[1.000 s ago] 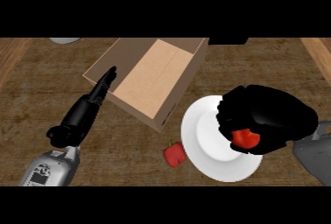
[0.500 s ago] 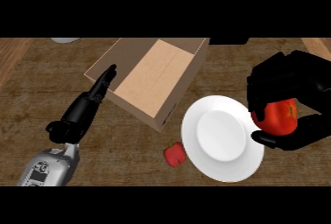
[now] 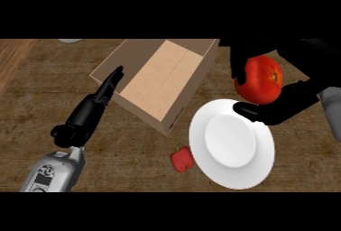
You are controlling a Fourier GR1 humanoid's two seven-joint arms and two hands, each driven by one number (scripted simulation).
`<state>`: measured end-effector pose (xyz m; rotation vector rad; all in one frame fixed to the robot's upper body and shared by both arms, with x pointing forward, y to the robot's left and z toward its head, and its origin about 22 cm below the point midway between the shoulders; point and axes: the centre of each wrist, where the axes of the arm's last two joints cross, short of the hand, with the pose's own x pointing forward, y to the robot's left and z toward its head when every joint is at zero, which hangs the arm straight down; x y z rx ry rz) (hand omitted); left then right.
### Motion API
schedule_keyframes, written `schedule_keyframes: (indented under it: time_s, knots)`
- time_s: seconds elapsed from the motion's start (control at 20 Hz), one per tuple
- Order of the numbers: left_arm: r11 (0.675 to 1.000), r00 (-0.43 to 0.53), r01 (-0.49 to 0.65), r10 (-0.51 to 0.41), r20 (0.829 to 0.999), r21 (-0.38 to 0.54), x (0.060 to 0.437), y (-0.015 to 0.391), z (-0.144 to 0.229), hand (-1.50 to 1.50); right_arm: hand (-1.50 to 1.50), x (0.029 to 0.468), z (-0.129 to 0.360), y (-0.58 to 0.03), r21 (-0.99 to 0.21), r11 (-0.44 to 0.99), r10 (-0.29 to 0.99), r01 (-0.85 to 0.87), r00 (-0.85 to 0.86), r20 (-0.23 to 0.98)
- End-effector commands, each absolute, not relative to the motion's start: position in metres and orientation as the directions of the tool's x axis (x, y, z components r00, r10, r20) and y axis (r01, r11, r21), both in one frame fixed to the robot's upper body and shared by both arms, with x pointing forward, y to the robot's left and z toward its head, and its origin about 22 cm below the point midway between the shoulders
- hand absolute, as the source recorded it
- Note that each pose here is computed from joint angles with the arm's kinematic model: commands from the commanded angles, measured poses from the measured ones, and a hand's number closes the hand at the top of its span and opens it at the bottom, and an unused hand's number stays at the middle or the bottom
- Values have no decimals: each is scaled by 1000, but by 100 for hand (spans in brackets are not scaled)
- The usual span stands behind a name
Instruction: Pick the tomato from the plate and place it in the cardboard box
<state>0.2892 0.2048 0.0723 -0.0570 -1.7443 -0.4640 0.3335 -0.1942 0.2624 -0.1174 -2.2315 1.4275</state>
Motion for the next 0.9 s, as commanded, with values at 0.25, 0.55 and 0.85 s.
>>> schedule_keyframes:
  time_s: [0.25, 0.55, 0.85]
  knots:
    - [910, -104, 326, -235, 966, 256, 274, 204, 42, 0, 150, 374, 256, -155, -835, 497, 345, -235, -830, 439]
    - [904, -114, 323, -256, 960, 279, 282, 204, 40, 0, 150, 385, 255, -96, -876, 463, 413, -133, -843, 346]
    - [908, -109, 327, -241, 964, 264, 277, 203, 38, 0, 150, 399, 230, -69, -920, 380, 451, -99, -848, 278]
